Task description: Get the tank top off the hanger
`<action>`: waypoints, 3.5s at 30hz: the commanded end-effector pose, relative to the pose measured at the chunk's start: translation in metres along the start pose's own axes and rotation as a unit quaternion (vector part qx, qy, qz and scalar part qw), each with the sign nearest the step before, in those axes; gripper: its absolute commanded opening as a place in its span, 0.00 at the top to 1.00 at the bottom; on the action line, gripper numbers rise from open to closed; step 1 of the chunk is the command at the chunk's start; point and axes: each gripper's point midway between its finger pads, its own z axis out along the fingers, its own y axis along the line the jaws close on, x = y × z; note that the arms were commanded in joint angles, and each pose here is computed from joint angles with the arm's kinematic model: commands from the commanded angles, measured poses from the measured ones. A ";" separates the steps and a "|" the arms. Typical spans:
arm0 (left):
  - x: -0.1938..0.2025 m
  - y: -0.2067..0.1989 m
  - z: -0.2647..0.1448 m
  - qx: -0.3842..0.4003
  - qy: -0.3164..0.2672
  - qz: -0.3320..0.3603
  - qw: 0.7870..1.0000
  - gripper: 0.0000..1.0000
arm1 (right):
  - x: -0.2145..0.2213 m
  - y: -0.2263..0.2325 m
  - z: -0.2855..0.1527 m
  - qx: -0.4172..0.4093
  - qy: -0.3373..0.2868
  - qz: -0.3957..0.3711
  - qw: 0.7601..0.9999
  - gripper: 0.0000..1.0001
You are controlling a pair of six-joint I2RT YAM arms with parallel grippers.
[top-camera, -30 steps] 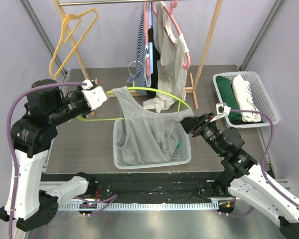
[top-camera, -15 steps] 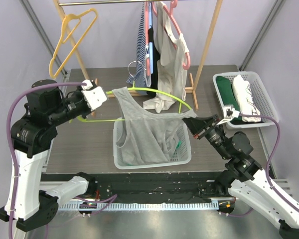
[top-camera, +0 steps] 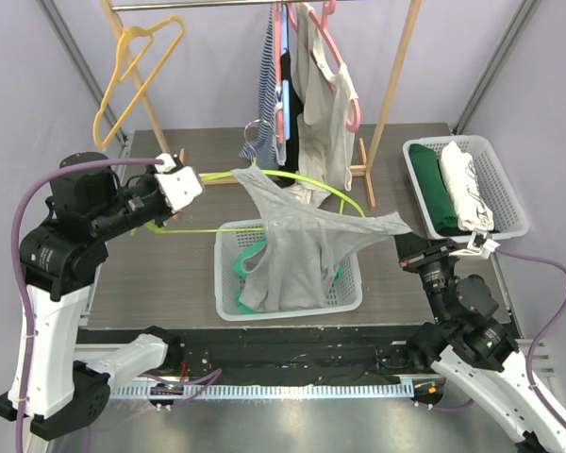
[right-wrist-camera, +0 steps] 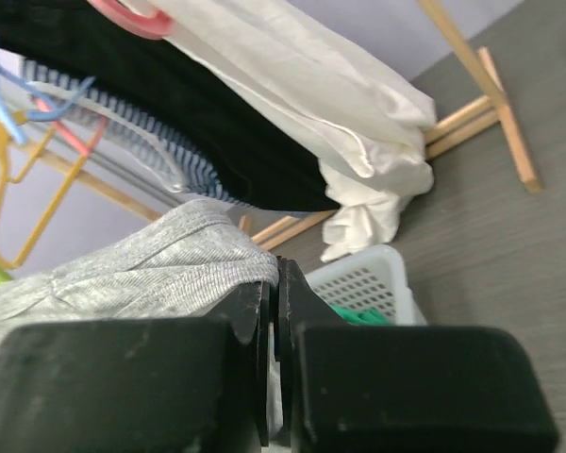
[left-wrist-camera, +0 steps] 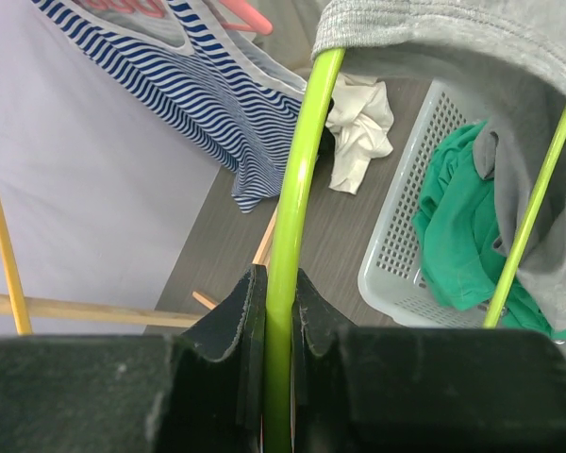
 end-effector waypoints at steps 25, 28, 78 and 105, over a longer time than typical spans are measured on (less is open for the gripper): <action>-0.007 0.038 0.007 -0.060 0.002 0.078 0.995 1.00 | 0.019 0.078 -0.022 -0.201 0.109 -0.135 0.964 0.99; -0.014 0.047 0.005 -0.074 -0.004 0.081 0.994 1.00 | 0.044 0.066 -0.028 -0.197 0.164 -0.141 0.956 0.99; -0.012 0.013 -0.030 -0.162 -0.102 0.231 0.954 1.00 | 0.003 0.213 -0.029 -0.419 0.180 -0.397 0.796 0.22; 0.016 -0.018 -0.018 -0.108 -0.083 0.304 0.943 1.00 | 0.012 0.257 0.019 -0.420 0.192 -0.449 0.765 0.26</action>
